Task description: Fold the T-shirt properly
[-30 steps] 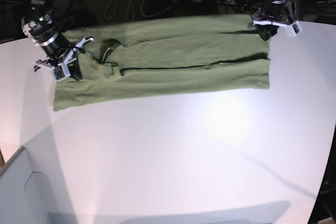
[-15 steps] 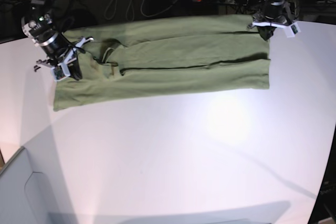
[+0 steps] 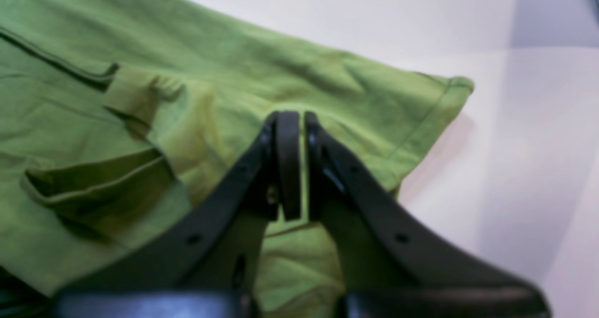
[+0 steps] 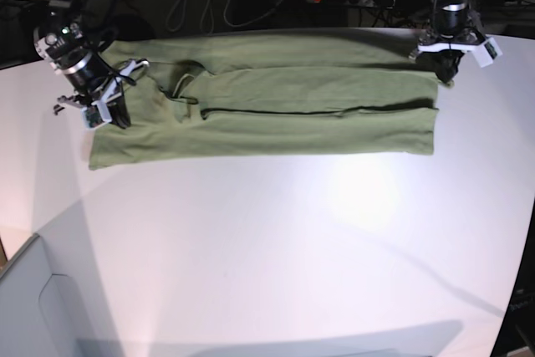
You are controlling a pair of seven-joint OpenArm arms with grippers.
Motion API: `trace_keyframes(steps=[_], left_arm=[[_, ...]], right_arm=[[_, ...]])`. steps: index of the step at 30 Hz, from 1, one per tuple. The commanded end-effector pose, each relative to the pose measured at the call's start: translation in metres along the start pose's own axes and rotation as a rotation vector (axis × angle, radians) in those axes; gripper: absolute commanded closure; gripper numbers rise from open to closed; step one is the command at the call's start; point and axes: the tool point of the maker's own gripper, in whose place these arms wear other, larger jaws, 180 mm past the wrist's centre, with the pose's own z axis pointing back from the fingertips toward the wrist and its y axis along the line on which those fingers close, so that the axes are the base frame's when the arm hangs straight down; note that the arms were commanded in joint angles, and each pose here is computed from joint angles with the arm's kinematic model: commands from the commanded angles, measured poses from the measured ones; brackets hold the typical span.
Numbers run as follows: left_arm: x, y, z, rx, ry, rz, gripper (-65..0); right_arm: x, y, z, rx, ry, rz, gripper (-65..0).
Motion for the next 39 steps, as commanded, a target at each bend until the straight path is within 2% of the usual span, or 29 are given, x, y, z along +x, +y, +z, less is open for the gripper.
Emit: trace_keyframes(steps=[1, 15, 25, 26, 30, 31, 39], left_arm=[[0.008, 0.000, 0.002, -0.003, -0.030, -0.011, 0.0], [-0.016, 0.022, -0.035, 0.033, 0.030, 0.045, 0.0], [-0.026, 0.026, -0.039, 0.042, 0.055, 0.059, 0.0], [-0.026, 0.026, -0.039, 0.043, 0.055, 0.059, -1.4], [-0.025, 0.025, -0.038, 0.042, 0.068, 0.059, -22.2], [-0.026, 0.024, -0.038, 0.039, 0.072, 0.057, -25.6], [-0.017, 0.022, -0.040, 0.035, 0.056, 0.057, -27.1]], right_arm=[[0.013, -0.003, 0.002, 0.003, -0.047, 0.014, -0.5], [0.010, 0.001, 0.002, 0.011, -0.040, 0.010, -0.5], [0.004, 0.003, 0.005, 0.015, -0.025, 0.006, -0.5], [0.003, 0.004, 0.005, 0.016, -0.023, 0.005, -0.5], [0.002, 0.005, 0.005, 0.019, -0.022, 0.004, -0.5], [0.003, 0.005, 0.005, 0.019, -0.023, 0.005, -0.5], [0.003, 0.004, 0.006, 0.016, -0.024, 0.007, -0.5]])
